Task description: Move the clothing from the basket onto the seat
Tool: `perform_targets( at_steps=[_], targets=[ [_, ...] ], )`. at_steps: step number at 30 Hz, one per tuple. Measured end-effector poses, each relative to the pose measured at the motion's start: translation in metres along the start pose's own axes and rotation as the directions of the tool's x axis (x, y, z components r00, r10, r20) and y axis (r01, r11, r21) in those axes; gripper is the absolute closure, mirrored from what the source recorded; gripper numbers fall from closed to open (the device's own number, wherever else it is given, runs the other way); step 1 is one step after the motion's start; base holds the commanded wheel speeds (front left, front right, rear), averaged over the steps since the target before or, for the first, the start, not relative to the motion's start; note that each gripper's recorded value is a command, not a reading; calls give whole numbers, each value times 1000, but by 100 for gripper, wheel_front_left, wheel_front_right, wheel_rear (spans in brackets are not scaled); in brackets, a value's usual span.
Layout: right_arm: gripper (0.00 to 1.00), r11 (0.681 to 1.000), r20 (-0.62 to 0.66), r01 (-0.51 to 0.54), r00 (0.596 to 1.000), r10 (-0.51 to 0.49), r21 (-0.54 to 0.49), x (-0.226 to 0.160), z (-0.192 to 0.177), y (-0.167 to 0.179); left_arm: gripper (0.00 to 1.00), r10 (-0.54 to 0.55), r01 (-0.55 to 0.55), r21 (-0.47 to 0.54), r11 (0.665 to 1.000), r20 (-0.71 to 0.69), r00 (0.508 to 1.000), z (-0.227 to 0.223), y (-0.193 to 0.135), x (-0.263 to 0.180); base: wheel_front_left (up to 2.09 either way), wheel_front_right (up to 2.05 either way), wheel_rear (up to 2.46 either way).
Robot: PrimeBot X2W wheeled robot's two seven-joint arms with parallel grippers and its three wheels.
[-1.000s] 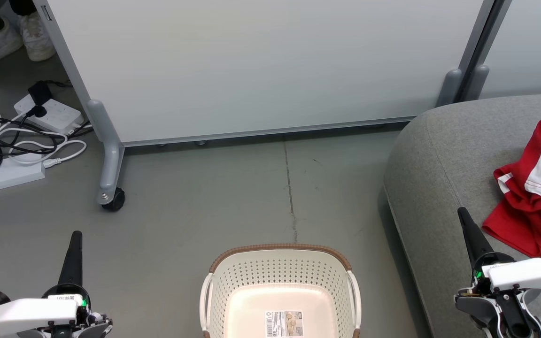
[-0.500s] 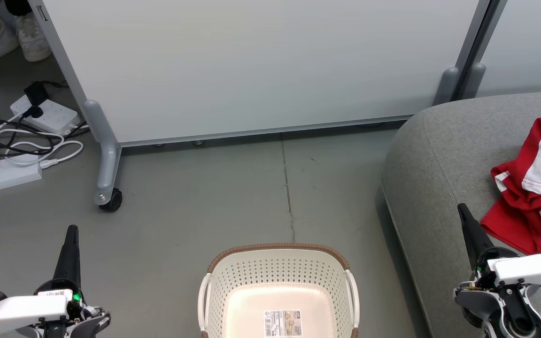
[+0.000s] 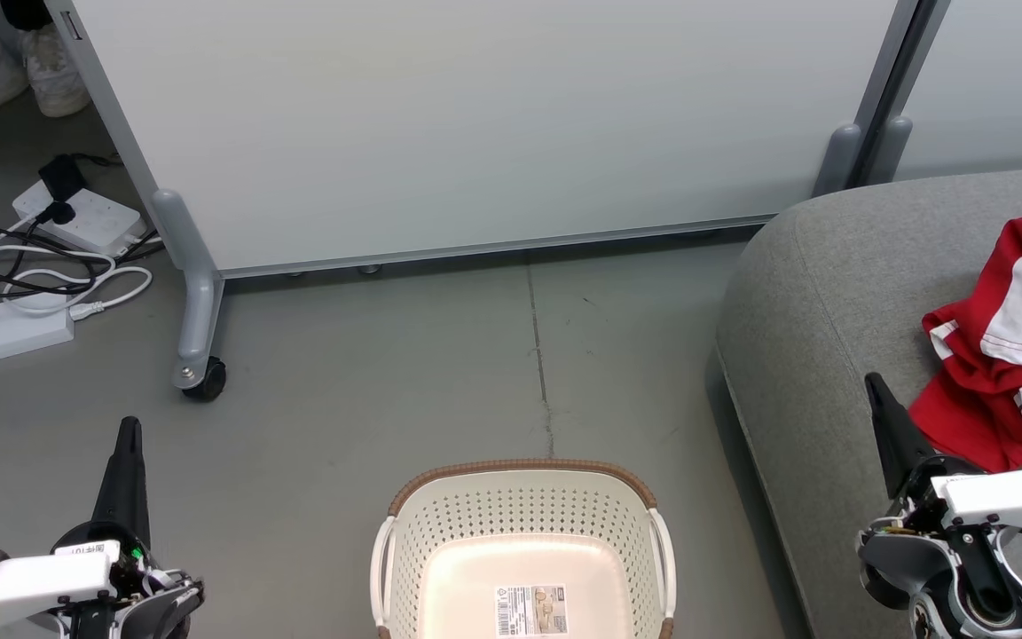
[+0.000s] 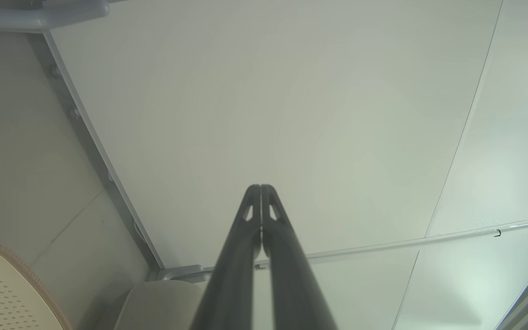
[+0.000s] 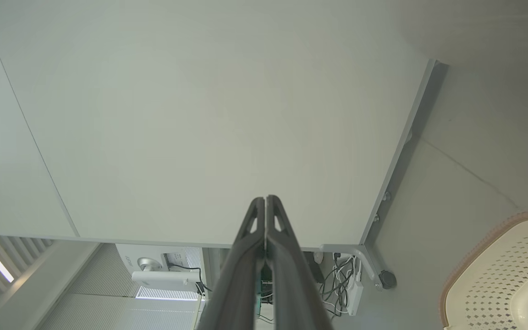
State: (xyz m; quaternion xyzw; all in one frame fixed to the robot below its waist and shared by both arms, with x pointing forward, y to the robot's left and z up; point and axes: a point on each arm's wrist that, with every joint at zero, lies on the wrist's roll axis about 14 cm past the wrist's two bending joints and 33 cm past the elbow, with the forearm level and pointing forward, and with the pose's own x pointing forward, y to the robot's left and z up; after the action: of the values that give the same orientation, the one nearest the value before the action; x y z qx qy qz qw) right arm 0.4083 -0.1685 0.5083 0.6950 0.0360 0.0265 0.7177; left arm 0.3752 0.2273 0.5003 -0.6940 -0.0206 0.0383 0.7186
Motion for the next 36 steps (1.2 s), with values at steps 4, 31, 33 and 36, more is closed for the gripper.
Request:
perform_targets(
  at_steps=[4, 31, 33, 36],
  targets=[
    [100, 1000, 2, -5, 1000, 5, 26, 1, 1, 2, 100, -11, 11, -30, 999, 2, 1000, 0, -2, 2, 0, 0, 0],
    [100, 999, 2, -5, 1000, 5, 36, 2, 2, 1, 100, -14, 14, -42, 999, 2, 1000, 0, -3, 2, 0, 0, 0],
    [100, 999, 1, -5, 1000, 5, 36, 2, 1, 1, 100, -14, 14, -41, 999, 2, 1000, 0, -3, 2, 0, 0, 0],
    [100, 999, 2, -5, 1000, 5, 37, 2, 2, 1, 100, -14, 14, -41, 999, 2, 1000, 0, -3, 2, 0, 0, 0]
  ],
)
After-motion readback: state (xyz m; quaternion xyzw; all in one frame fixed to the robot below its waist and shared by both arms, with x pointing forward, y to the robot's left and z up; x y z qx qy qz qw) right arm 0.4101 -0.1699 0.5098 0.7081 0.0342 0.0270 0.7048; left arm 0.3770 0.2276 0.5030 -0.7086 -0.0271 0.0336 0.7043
